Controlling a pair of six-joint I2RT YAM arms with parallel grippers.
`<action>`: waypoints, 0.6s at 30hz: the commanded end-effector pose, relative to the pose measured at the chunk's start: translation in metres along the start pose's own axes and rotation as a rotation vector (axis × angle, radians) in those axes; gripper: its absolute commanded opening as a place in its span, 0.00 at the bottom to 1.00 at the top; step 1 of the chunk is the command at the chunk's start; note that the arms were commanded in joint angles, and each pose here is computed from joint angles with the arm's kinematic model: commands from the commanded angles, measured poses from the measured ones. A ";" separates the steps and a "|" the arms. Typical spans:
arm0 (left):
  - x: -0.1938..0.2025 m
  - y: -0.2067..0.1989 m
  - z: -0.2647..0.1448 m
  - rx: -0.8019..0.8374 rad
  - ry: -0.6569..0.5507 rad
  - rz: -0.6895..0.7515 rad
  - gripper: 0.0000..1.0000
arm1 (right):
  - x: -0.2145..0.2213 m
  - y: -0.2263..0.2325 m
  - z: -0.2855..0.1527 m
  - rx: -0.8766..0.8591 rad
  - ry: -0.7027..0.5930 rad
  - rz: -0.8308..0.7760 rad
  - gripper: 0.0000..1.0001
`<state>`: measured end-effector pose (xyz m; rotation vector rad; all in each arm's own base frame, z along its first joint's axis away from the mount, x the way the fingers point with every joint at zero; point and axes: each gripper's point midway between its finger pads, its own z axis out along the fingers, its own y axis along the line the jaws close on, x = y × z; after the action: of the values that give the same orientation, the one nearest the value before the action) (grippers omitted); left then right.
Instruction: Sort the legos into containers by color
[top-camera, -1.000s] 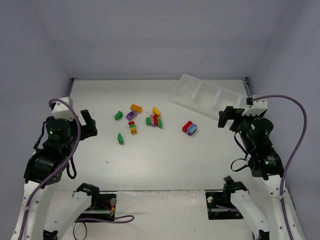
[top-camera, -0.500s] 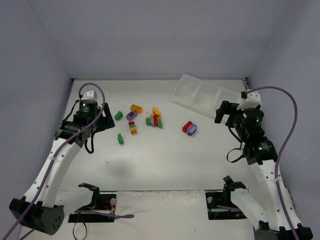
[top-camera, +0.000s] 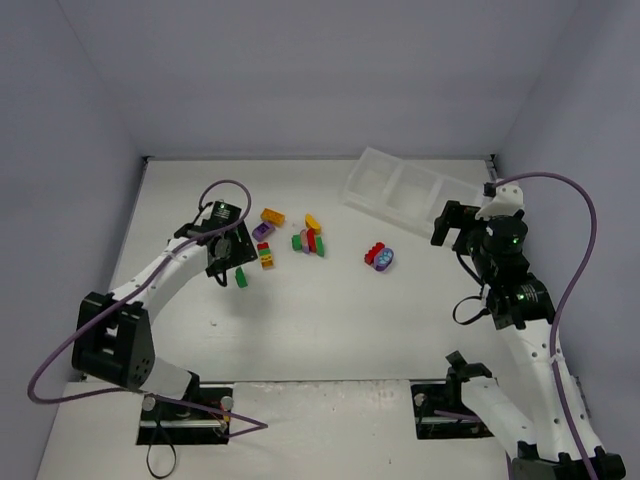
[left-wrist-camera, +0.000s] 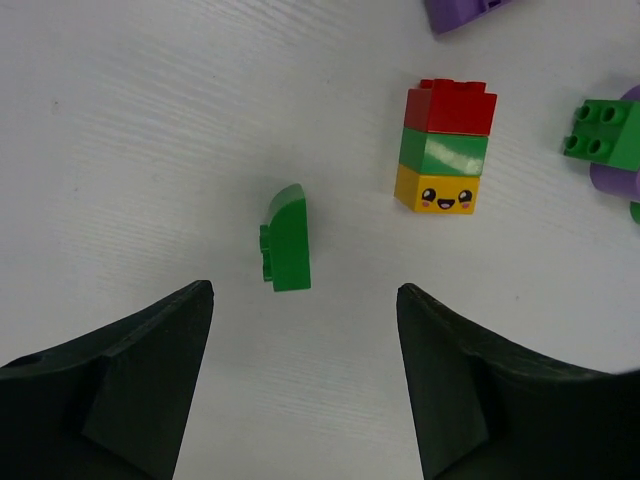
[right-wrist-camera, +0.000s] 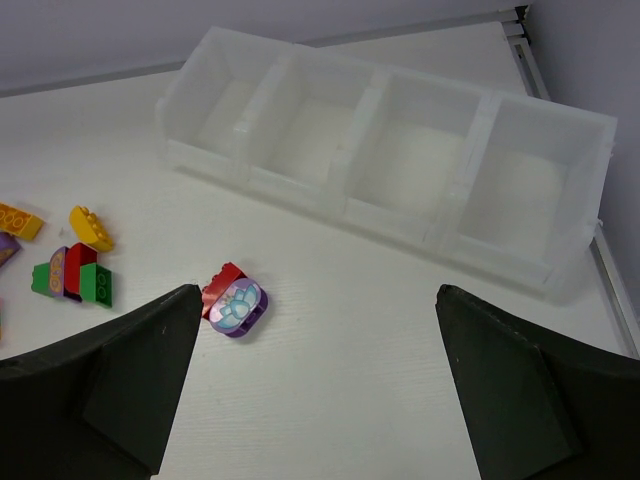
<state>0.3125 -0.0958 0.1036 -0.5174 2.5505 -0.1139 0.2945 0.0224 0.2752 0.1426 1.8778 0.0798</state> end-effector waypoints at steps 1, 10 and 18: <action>-0.018 -0.013 0.018 0.012 -0.071 -0.035 0.67 | -0.025 0.005 -0.003 -0.010 -0.075 0.015 1.00; 0.006 0.002 0.061 -0.098 0.012 -0.041 0.50 | -0.022 0.000 -0.005 0.007 -0.073 0.006 1.00; -0.005 -0.007 0.052 -0.092 -0.013 0.020 0.03 | -0.020 -0.004 -0.008 0.026 -0.078 -0.004 1.00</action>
<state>0.3220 -0.0934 0.0278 -0.5584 2.6685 0.0445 0.2890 0.0194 0.2803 0.1476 1.8600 0.0693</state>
